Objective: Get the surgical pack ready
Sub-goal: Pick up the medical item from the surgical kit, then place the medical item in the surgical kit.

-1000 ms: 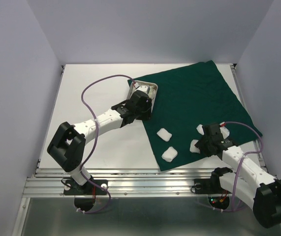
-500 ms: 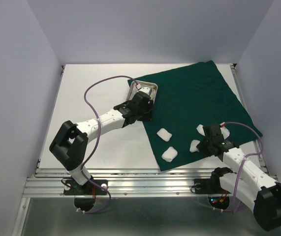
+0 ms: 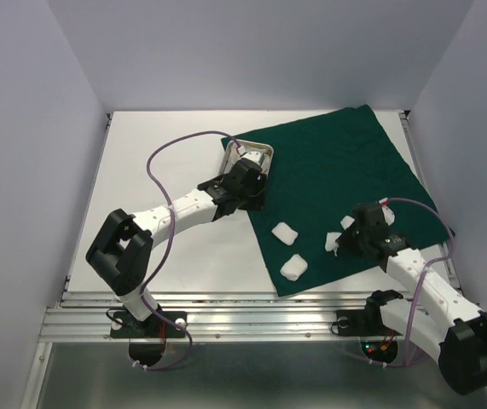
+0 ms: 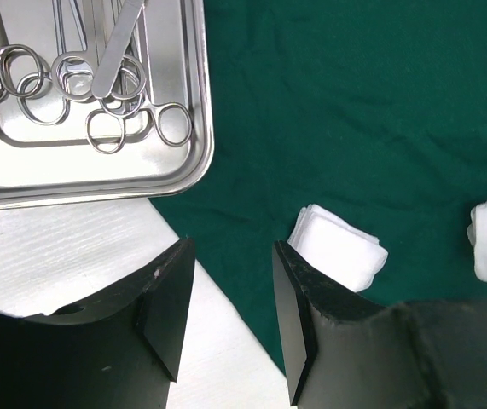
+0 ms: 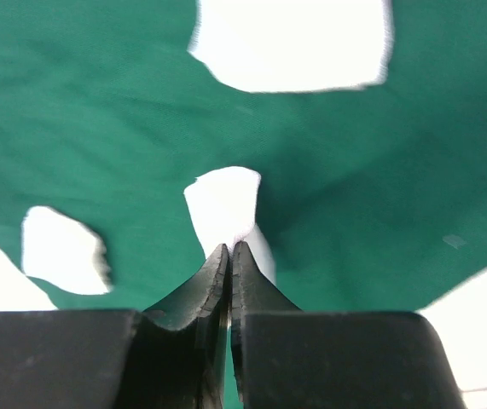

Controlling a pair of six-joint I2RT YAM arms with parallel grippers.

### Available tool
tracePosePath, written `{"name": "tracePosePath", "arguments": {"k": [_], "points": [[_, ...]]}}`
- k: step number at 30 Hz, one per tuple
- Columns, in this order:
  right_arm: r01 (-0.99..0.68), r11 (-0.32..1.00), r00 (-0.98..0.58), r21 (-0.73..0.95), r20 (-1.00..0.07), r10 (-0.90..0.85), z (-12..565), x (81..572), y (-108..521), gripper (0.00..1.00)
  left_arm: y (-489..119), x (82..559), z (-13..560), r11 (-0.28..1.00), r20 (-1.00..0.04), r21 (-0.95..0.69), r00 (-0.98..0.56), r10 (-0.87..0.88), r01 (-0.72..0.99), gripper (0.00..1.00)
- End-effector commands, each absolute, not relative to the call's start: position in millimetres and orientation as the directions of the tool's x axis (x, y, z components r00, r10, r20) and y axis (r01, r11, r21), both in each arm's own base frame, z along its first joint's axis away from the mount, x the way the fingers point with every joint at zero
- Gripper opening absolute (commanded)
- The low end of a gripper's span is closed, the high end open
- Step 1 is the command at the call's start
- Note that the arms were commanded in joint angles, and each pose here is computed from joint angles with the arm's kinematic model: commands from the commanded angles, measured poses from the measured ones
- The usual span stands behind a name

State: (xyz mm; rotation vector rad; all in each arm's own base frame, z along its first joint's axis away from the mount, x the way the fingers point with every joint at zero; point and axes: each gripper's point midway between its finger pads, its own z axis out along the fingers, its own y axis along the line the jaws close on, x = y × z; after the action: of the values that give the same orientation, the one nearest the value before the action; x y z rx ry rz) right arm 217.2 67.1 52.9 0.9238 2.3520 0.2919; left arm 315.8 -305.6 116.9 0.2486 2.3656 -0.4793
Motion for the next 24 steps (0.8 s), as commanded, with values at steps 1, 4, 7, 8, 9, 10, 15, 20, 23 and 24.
{"name": "tracePosePath", "arguments": {"k": [1,4,7,8,9,10,15,20,23,24], "points": [[0.425,0.735,-0.537,0.528,-0.506,0.674,100.3,269.1,89.0,0.03,-310.4,324.3,138.9,0.91,-0.713,-0.27,-0.701,0.032,0.316,0.52],[0.386,0.737,-0.527,0.554,-0.524,0.669,110.9,295.1,98.6,0.03,-306.0,324.0,138.7,0.916,-0.716,-0.258,-0.698,0.031,0.306,0.52],[0.329,0.741,-0.531,0.585,-0.534,0.658,125.4,323.4,113.3,0.03,-299.8,324.4,141.0,0.927,-0.723,-0.241,-0.691,0.026,0.287,0.52],[0.318,0.74,-0.53,0.592,-0.537,0.657,129.5,330.6,116.6,0.03,-296.8,325.7,141.3,0.932,-0.726,-0.233,-0.687,0.023,0.277,0.52],[0.31,0.741,-0.529,0.596,-0.539,0.655,129.5,340.8,120.1,0.03,-294.4,325.3,143.2,0.934,-0.729,-0.229,-0.684,0.021,0.273,0.52],[0.278,0.739,-0.523,0.613,-0.549,0.652,142.2,350.6,128.2,0.03,-292.5,325.4,143.8,0.937,-0.732,-0.226,-0.682,0.016,0.265,0.53],[0.224,0.733,-0.523,0.642,-0.555,0.647,151.3,388.1,149.1,0.04,-282.8,326.5,150.0,0.948,-0.744,-0.218,-0.668,-0.008,0.232,0.53],[0.202,0.701,-0.53,0.684,-0.526,0.666,137.2,415.3,169.8,0.05,-275.5,327.5,152.3,0.954,-0.752,-0.213,-0.659,-0.021,0.212,0.53],[0.235,0.689,-0.545,0.686,-0.493,0.678,114.5,416.2,172.3,0.05,-273.7,327.0,151.8,0.956,-0.752,-0.206,-0.658,-0.018,0.21,0.53],[0.244,0.683,-0.574,0.688,-0.465,0.674,98.5,409.6,175.9,0.05,-272.1,327.0,151.4,0.957,-0.752,-0.203,-0.659,-0.017,0.206,0.53]]}}
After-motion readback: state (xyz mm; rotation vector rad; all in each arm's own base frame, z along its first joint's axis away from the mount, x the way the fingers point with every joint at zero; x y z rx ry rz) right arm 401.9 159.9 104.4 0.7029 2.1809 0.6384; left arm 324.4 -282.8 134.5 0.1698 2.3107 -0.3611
